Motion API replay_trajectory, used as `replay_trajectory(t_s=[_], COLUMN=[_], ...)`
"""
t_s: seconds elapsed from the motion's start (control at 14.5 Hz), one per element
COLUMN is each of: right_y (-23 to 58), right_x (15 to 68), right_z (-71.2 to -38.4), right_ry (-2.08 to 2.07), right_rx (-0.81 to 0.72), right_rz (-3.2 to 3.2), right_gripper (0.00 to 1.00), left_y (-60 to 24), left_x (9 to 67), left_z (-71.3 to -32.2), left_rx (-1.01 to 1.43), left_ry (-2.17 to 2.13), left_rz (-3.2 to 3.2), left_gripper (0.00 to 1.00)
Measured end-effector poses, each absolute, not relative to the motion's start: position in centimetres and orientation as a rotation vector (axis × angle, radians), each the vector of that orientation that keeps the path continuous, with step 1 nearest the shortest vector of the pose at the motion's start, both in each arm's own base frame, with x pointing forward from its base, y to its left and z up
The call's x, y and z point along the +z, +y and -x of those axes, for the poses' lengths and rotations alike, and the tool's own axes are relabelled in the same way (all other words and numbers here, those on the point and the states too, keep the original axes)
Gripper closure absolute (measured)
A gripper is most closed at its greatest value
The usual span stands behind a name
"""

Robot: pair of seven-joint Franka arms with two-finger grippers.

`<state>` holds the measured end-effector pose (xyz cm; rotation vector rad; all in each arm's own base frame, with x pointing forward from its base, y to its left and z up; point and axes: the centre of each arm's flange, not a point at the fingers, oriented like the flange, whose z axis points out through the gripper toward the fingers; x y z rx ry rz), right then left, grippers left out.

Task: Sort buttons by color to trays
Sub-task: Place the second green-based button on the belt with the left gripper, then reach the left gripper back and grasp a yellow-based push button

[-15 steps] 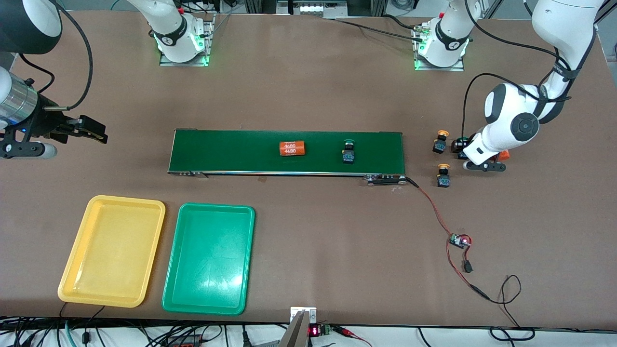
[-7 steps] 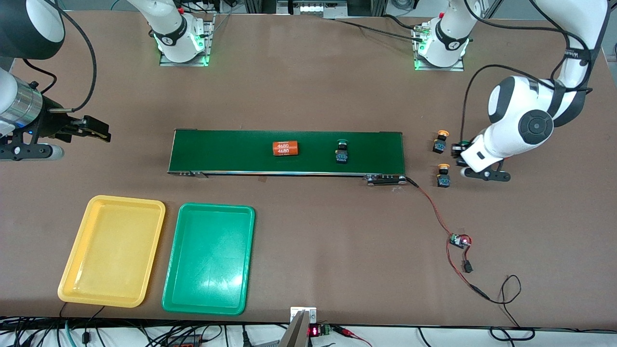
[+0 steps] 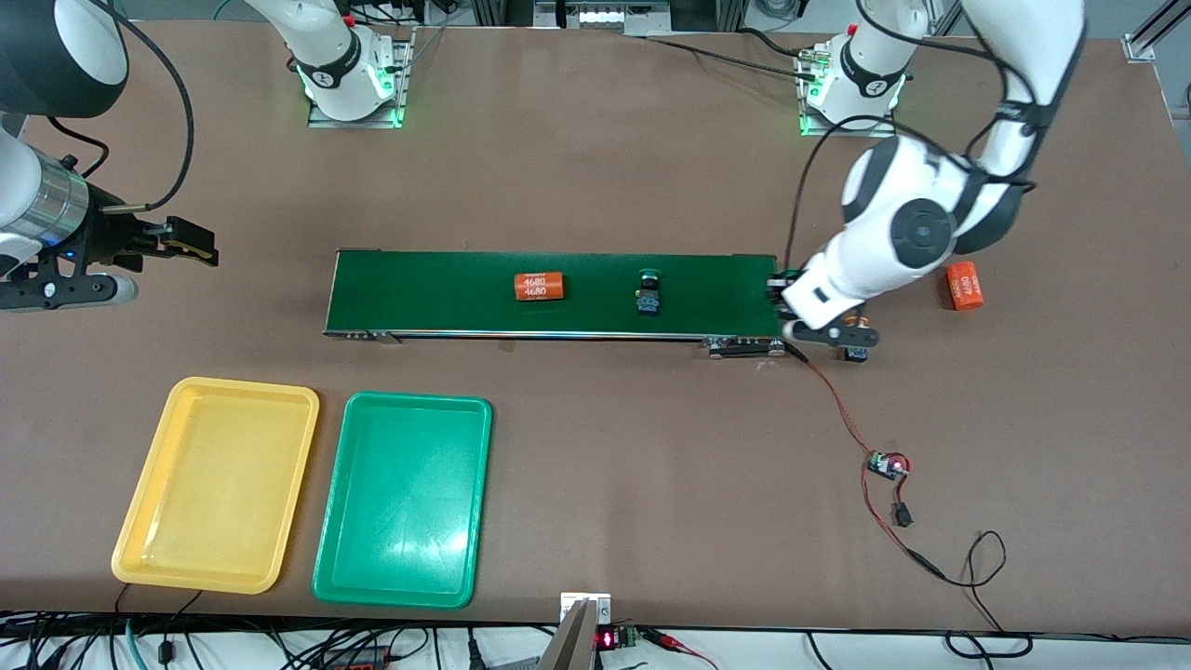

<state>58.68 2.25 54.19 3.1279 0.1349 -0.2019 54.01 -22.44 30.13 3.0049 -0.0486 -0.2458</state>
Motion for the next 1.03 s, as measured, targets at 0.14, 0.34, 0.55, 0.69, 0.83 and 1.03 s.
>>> replay_trajectory(t_s=[0.14,0.34,0.55,0.69,0.83,1.03], right_y=[2.3,2.2,2.2,2.1,1.9,0.7], right_x=[54.2,54.2,54.2,54.0,53.7,53.4], right_z=[-58.7,-58.7,-58.7,-58.4,-57.9,-57.4], right_ry=[0.137,0.135,0.134,0.131,0.127,0.122], right_rx=[-0.202,-0.202,-0.203,-0.235,-0.304,-0.375], right_rz=[-3.128,-3.128,-3.128,-3.126,-3.120,-3.118], right_gripper=[0.00,0.00,0.00,0.00,0.00,0.00], left_y=[-25.4,-26.5,-27.3,-27.7,-27.7,-26.9], left_x=[27.8,25.6,25.2,24.8,24.9,27.4], left_z=[-53.4,-53.1,-52.5,-52.0,-52.1,-53.5], left_rx=[-0.238,-0.250,-0.276,-0.293,-0.289,-0.213], left_ry=[-0.020,-0.001,0.052,0.062,0.068,0.096], left_rz=[-2.991,-2.979,-2.986,-2.990,-2.989,-2.985], left_gripper=[0.58,0.58,0.58,0.52,0.33,0.07])
